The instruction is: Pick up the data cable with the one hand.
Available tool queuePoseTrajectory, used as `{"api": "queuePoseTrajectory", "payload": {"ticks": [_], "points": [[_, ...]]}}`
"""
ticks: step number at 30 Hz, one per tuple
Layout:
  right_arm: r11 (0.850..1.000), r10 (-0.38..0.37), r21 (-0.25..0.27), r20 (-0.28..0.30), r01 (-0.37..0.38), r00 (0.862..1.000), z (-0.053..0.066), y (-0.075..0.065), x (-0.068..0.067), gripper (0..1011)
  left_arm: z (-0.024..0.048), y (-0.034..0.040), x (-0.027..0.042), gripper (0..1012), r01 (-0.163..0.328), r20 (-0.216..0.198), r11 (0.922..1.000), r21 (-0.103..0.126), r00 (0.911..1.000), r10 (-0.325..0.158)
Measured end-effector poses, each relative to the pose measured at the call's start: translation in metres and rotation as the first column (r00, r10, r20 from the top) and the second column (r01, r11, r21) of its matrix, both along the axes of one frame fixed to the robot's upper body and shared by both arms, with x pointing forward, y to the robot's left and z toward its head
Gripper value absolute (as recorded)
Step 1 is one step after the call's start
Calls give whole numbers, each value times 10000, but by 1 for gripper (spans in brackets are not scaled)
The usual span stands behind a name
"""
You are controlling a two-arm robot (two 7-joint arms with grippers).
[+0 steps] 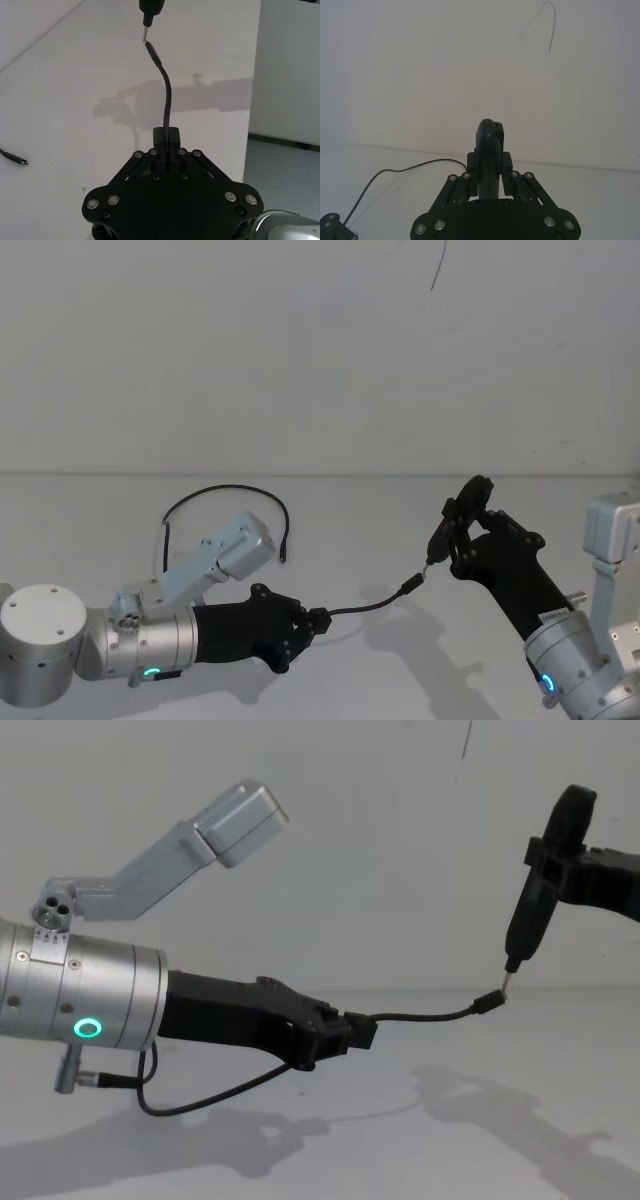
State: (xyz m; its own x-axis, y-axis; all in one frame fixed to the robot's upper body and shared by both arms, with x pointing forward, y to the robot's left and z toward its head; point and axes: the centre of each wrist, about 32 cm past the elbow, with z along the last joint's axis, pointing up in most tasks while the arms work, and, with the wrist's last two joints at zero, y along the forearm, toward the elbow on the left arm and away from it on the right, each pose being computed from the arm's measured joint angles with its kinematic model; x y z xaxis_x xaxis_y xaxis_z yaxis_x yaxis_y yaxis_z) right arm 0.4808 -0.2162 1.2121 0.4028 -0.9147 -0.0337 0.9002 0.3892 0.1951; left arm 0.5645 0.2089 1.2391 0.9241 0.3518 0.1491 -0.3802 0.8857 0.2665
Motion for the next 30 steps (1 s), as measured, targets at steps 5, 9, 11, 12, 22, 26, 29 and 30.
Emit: {"api": "queuePoseTrajectory", "payload": {"ticks": [5, 9, 11, 12, 22, 26, 29, 30], "points": [[10000, -34, -20, -24, 34, 10000, -2, -5, 3, 263, 0, 0, 0, 42, 0, 0, 10000, 0, 10000, 0], [10000, -50, -28, -43, 50, 10000, -4, -7, 4, 263, 0, 0, 0, 42, 1, 0, 10000, 0, 10000, -1], [10000, -55, -30, -48, 55, 10000, -5, -8, 4, 263, 0, 0, 0, 42, 0, 0, 10000, 0, 10000, 0], [10000, -58, -31, -51, 58, 10000, -5, -9, 4, 263, 0, 0, 0, 42, 0, 0, 10000, 0, 10000, 0], [10000, -71, -47, -80, 70, 9999, -10, -11, 5, 263, 0, 0, 0, 41, 0, 0, 10000, 0, 10000, 0], [10000, -74, -50, -85, 74, 9999, -10, -12, 5, 263, 0, 0, 0, 41, -1, 0, 10000, 0, 10000, 1], [10000, -77, -52, -89, 77, 9999, -10, -12, 6, 263, 0, 0, 0, 41, -1, 0, 10000, 0, 10000, 1], [10000, -77, -53, -90, 77, 9999, -10, -12, 6, 263, 0, 0, 0, 41, 0, 0, 10000, 0, 10000, 0]]}}
